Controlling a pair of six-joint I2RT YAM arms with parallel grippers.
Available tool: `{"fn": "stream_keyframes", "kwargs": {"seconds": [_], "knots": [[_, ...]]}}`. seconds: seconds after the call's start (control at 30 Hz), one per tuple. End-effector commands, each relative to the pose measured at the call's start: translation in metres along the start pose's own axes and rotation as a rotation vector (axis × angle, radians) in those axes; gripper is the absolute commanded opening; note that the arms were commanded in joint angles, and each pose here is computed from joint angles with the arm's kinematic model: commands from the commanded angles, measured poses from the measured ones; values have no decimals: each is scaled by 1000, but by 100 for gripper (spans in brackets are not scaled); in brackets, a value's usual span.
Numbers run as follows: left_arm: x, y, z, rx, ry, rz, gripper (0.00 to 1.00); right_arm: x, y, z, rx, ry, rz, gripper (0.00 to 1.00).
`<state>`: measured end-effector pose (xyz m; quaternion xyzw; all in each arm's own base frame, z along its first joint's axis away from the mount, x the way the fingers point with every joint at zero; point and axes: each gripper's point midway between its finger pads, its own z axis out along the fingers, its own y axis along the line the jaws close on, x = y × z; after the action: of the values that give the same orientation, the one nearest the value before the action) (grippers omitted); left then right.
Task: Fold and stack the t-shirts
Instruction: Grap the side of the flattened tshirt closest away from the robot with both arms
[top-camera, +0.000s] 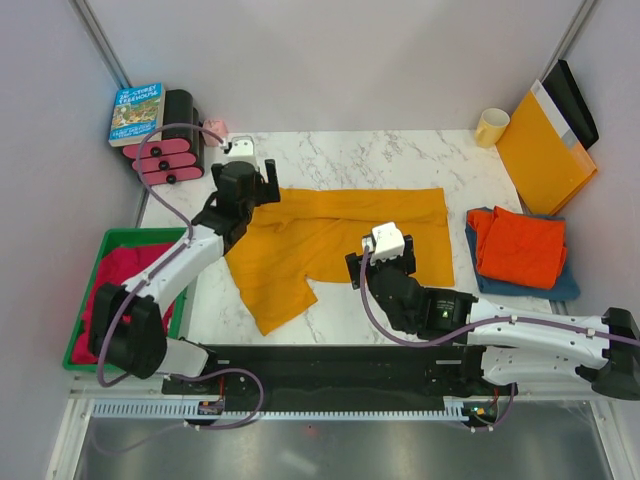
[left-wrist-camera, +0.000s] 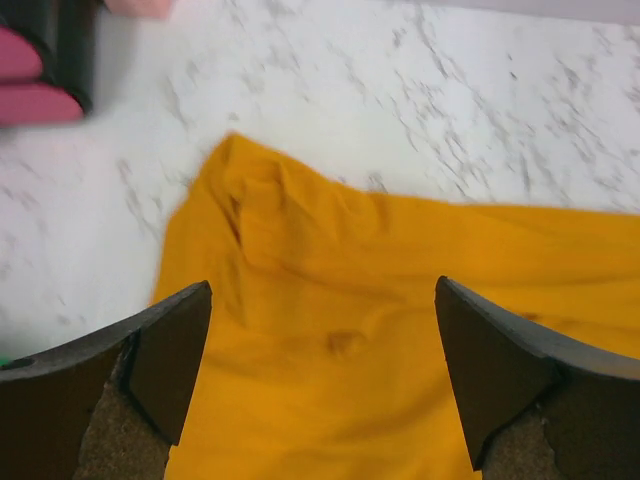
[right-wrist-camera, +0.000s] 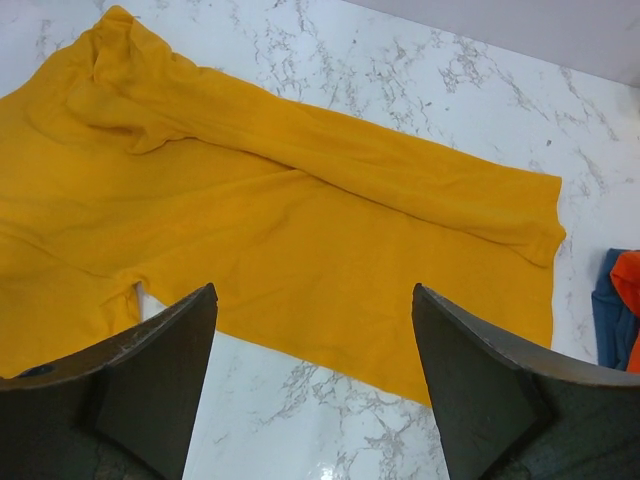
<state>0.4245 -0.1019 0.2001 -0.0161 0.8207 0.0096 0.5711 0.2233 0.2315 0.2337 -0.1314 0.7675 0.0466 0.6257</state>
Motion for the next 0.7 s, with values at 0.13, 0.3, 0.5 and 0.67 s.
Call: {"fn": "stream_keyframes", "kwargs": {"seconds": [0.13,0.3,0.5,0.67], "knots": [[150,-36,-132,117,540,-568,100,-9,-17,2,66,-29,-1,87],[175,-28,-198,140,558,-530,100,-4,-22,1,82,-29,8,87],[204,-8,-213,25,613,-563,100,13,-21,2,83,5,29,87],[230,3,-217,-122,716,-500,42,22,-20,2,80,30,32,87]]}}
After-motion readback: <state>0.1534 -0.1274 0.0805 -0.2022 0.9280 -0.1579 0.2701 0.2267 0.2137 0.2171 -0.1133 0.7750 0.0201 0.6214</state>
